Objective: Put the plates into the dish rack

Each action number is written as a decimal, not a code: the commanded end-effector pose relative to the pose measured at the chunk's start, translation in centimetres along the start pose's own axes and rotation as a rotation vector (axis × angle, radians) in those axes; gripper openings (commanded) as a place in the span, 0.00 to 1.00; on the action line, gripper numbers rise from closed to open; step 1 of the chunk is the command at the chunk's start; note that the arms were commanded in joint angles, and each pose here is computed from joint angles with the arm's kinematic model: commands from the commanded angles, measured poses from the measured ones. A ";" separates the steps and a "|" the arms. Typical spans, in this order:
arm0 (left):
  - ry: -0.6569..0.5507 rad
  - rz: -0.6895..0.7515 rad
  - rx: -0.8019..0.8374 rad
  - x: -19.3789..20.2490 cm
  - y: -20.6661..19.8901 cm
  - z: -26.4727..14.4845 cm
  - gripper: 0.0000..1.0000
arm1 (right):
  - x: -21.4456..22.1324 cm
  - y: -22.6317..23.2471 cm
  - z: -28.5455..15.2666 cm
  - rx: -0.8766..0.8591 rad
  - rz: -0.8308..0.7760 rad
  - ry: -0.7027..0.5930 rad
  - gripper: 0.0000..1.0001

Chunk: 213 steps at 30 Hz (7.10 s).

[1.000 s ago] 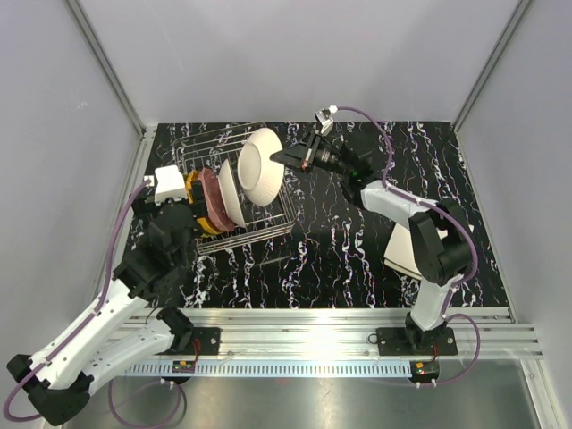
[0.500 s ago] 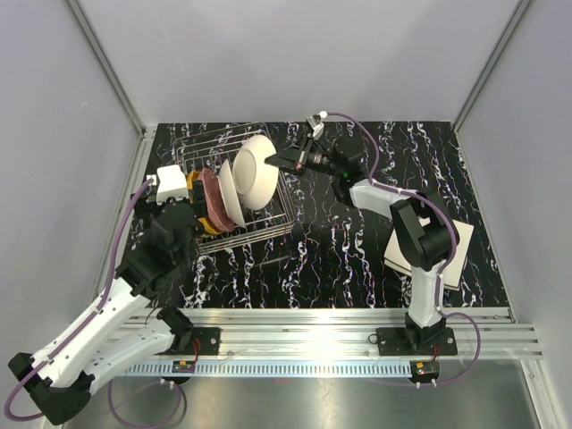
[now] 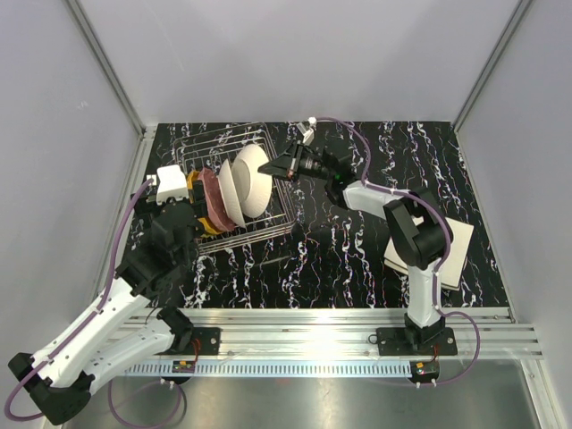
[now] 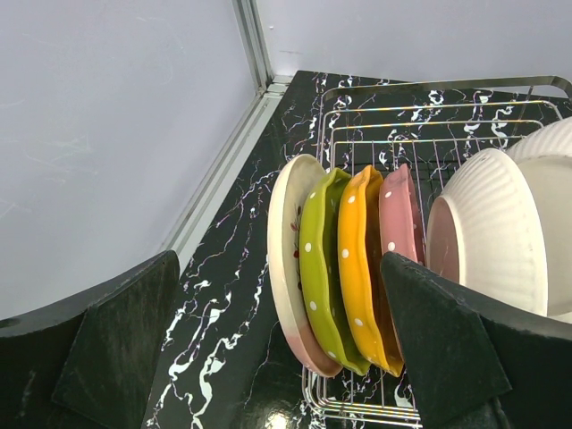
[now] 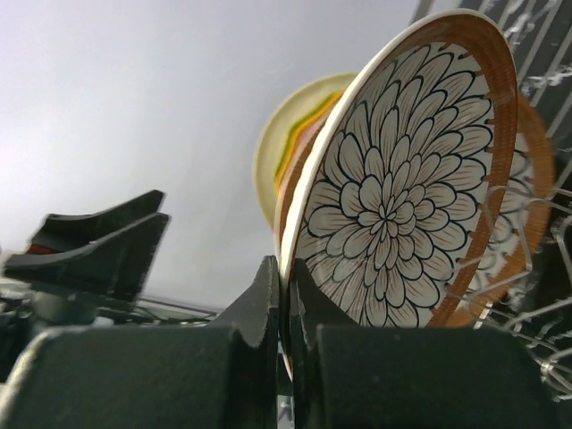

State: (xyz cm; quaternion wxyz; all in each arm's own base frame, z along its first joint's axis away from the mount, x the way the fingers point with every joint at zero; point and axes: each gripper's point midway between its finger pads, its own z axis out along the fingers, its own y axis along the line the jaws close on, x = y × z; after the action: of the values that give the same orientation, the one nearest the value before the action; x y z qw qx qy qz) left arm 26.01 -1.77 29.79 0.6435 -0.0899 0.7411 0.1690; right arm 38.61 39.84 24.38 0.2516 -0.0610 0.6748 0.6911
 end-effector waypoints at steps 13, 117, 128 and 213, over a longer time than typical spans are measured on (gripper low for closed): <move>-0.024 -0.051 -0.002 -1.1 0.0 0.0 0.99 | 0.7 3.8 4.3 -0.014 -0.222 0.034 0.12; 0.006 -0.159 0.251 -2.4 -2.9 -1.9 0.99 | 5.5 -18.5 -38.2 2.087 -0.019 0.090 0.37; 0.002 -0.163 0.251 -2.5 -2.8 -1.9 0.99 | 5.7 -17.5 -36.0 1.999 -0.035 0.088 0.00; 0.010 -0.148 0.244 -2.2 -2.9 -1.8 0.99 | 1.9 -6.4 -34.0 1.925 -0.238 -0.114 0.00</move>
State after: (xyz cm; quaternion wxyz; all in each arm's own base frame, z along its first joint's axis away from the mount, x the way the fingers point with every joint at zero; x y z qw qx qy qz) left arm 25.57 -5.16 29.33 0.6355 -0.0457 0.7690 0.0525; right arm 30.64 7.11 12.13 0.2444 0.1147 0.9386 -0.2148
